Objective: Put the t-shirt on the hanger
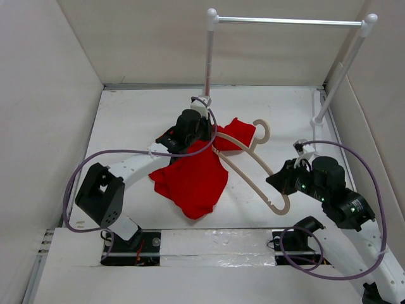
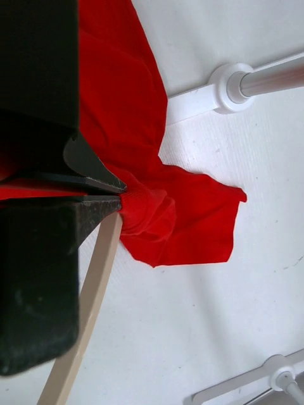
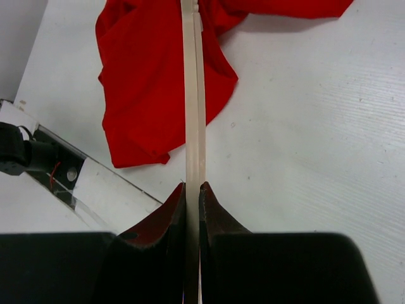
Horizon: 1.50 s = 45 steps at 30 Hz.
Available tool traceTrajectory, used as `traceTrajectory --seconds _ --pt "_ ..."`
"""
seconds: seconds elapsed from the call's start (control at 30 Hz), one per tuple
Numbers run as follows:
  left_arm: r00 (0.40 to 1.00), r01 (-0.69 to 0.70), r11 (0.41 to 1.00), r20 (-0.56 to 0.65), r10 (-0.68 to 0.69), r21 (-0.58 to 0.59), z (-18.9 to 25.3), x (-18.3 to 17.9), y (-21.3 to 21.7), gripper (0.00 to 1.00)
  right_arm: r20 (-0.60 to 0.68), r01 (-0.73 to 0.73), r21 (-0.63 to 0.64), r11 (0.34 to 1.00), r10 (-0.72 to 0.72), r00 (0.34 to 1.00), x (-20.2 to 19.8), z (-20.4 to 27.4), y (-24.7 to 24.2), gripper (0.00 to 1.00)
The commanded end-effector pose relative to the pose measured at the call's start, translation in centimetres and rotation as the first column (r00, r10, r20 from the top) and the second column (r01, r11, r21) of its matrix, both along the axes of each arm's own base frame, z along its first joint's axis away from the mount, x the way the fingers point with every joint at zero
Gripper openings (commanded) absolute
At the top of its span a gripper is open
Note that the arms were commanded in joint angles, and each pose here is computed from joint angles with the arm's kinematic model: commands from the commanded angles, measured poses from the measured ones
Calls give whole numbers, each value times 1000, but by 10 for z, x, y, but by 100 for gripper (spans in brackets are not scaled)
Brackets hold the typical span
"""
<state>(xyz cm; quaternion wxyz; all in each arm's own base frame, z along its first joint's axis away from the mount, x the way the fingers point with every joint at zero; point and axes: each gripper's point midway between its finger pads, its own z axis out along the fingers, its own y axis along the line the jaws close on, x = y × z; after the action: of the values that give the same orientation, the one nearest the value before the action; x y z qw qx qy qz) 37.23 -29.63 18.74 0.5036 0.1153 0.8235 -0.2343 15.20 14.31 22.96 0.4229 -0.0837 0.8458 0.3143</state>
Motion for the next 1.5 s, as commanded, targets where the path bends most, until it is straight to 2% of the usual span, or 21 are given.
traceTrajectory --seconds 0.0,0.17,0.3,0.33,0.4,0.43,0.53,0.7,0.77,0.8,0.83,0.9,0.97,1.1,1.13,1.2,1.23,1.33,1.47 --pt "999 -25 999 32 26 -35 21 -4 6 0 131 28 20 999 -31 991 17 31 0 0" --pt "1000 -5 998 23 7 -60 24 -9 3 0 151 36 4 999 -36 988 14 38 -6 0" --pt "993 116 980 16 -115 -164 39 -29 -16 0 135 -33 69 997 24 991 19 27 15 0" --pt "991 134 972 36 -129 -194 51 -35 -16 0 178 -37 104 994 18 984 27 36 21 0" --pt "986 167 953 41 -162 -254 63 -47 -19 0 171 -30 131 991 7 985 38 33 29 0" --pt "983 181 939 77 -165 -292 84 -54 -15 0 221 -38 162 986 1 975 46 47 36 0" --pt "982 177 913 131 -138 -368 120 -70 -2 0 265 2 182 983 -51 963 64 68 47 0" --pt "980 115 898 195 -34 -424 164 -84 30 0 407 106 230 968 -194 893 80 123 55 0" --pt "971 139 873 238 -27 -467 186 -95 37 0 454 58 251 966 -171 875 72 139 75 0" --pt "967 159 865 253 -39 -476 194 -99 37 0 464 89 261 961 -206 861 74 142 77 0" --pt "961 176 855 272 -43 -489 207 -103 38 0 489 46 265 963 -176 854 67 146 97 0" --pt "956 216 847 281 -83 -485 213 -110 34 0 506 72 267 961 -203 838 64 147 108 0" --pt "953 235 842 285 -101 -486 218 -115 34 0 535 33 298 954 -196 822 55 155 127 0" --pt "947 272 829 290 -140 -489 224 -129 35 0 569 6 333 943 -206 796 62 162 150 0" --pt "945 275 827 295 -139 -491 226 -133 39 0 586 -14 311 950 -180 790 68 158 160 0" --pt "951 256 836 280 -129 -486 223 -135 44 0 611 -21 343 939 -206 765 86 173 161 0" --pt "950 257 833 285 -126 -489 226 -140 48 0 625 -74 325 943 -156 765 88 168 173 0" --pt "949 260 827 292 -122 -498 230 -150 56 0 679 -182 376 909 -136 721 103 190 173 0" --pt "955 225 843 280 -93 -488 232 -153 67 0 709 -292 446 846 -134 693 102 202 170 0"
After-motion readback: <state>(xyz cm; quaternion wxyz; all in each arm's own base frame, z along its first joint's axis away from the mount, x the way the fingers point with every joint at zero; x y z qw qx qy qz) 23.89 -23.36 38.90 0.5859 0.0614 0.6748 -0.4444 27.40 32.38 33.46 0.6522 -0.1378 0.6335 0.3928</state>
